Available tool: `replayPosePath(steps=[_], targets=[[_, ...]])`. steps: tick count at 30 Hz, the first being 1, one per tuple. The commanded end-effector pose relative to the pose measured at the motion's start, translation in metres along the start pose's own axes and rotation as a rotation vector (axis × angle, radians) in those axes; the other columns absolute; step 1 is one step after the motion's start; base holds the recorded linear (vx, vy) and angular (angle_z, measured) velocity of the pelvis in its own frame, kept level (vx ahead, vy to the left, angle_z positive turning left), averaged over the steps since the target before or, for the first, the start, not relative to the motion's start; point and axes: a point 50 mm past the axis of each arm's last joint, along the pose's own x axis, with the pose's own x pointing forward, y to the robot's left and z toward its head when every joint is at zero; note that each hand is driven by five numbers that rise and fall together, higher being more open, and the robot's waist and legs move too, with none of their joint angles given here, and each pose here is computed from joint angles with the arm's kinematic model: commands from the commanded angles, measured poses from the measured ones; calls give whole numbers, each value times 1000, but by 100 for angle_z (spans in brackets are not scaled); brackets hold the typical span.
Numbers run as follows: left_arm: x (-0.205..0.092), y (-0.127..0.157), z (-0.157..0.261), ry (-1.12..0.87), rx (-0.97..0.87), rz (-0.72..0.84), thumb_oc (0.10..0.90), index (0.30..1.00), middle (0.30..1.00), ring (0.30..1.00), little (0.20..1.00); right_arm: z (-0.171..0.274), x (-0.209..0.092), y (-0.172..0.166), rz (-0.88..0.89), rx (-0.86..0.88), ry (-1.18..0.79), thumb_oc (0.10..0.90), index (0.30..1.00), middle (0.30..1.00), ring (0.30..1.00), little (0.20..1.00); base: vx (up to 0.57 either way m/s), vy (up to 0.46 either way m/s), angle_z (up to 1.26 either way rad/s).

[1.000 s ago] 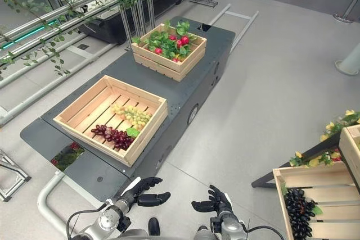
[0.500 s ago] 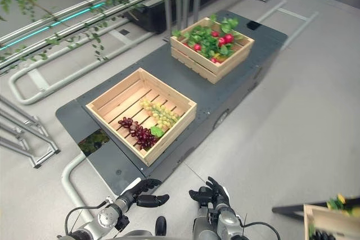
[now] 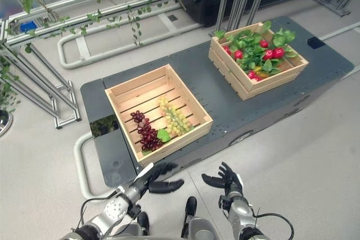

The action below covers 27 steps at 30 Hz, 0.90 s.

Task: Pick up the fruits from the basket on one side to the basket on the other side

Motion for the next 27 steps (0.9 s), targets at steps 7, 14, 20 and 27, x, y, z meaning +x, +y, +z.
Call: replayPosePath(steps=[7,14,20,27], targets=[[-3,94,142,-821,-493,276,800,900,900,900,900,38,1,15,30,58,-210,800,900,900,900,900,-10,28,18],[-11,134,222,-1012,-188,562,800,900,900,900,900,59,6,21,76,-13,-267,800,900,900,900,900,-50,92,10],[-8,176,271,-884,356,776,800,900,900,900,900,91,7,21,144,-45,-365,800,900,900,900,900,-41,93,1],[-9,198,327,-743,1142,918,800,900,900,900,900,117,6,25,202,-43,-444,800,900,900,900,900,-2,25,-2]])
